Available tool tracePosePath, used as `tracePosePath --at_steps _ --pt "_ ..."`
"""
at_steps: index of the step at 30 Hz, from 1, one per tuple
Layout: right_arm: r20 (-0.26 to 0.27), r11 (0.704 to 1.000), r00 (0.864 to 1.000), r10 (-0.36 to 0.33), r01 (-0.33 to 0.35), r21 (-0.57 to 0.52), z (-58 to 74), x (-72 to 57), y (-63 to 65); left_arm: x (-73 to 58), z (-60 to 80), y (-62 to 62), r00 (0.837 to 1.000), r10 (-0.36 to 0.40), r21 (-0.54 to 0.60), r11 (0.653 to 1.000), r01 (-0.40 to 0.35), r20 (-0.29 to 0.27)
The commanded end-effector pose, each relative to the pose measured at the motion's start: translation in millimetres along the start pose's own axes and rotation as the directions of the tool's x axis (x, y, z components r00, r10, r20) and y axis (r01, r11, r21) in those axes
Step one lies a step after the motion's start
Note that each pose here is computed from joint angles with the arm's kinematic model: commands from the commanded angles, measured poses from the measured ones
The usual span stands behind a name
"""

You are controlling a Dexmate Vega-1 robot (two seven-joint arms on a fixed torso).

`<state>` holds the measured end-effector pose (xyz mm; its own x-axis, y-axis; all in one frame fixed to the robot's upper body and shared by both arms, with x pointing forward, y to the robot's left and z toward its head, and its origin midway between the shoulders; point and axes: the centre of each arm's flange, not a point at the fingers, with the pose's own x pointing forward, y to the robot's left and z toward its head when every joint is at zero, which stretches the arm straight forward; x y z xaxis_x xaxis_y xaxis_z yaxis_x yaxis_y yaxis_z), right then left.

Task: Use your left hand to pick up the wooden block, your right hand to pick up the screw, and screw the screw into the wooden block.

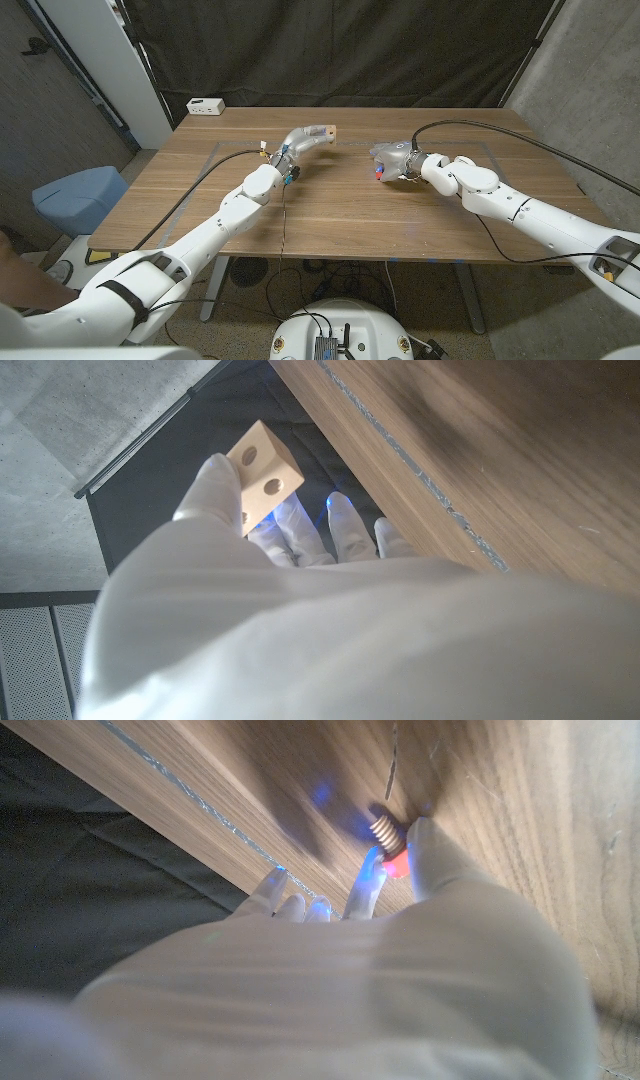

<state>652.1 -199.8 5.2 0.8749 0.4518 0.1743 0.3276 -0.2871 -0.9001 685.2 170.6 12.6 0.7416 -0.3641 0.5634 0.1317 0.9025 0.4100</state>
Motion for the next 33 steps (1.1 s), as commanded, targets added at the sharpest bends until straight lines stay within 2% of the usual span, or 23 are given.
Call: tracePosePath --at_steps 1,24,33 --pt "-0.004 1.0 1.0 -0.012 0.012 0.009 -0.1 -1.2 -0.8 0.5 0.4 -2.3 1.0 -0.005 -0.002 1.0 0.005 0.0" --pt "-0.029 0.997 0.999 -0.041 0.043 0.056 -3.1 -12.6 -6.5 -3.9 -0.2 -4.6 1.0 -0.003 -0.004 1.0 0.003 0.005" --pt "-0.06 0.99 0.996 -0.071 0.077 0.115 -5.3 -21.7 -14.3 -1.0 -1.1 -12.7 1.0 -0.007 -0.021 1.0 0.008 0.019"
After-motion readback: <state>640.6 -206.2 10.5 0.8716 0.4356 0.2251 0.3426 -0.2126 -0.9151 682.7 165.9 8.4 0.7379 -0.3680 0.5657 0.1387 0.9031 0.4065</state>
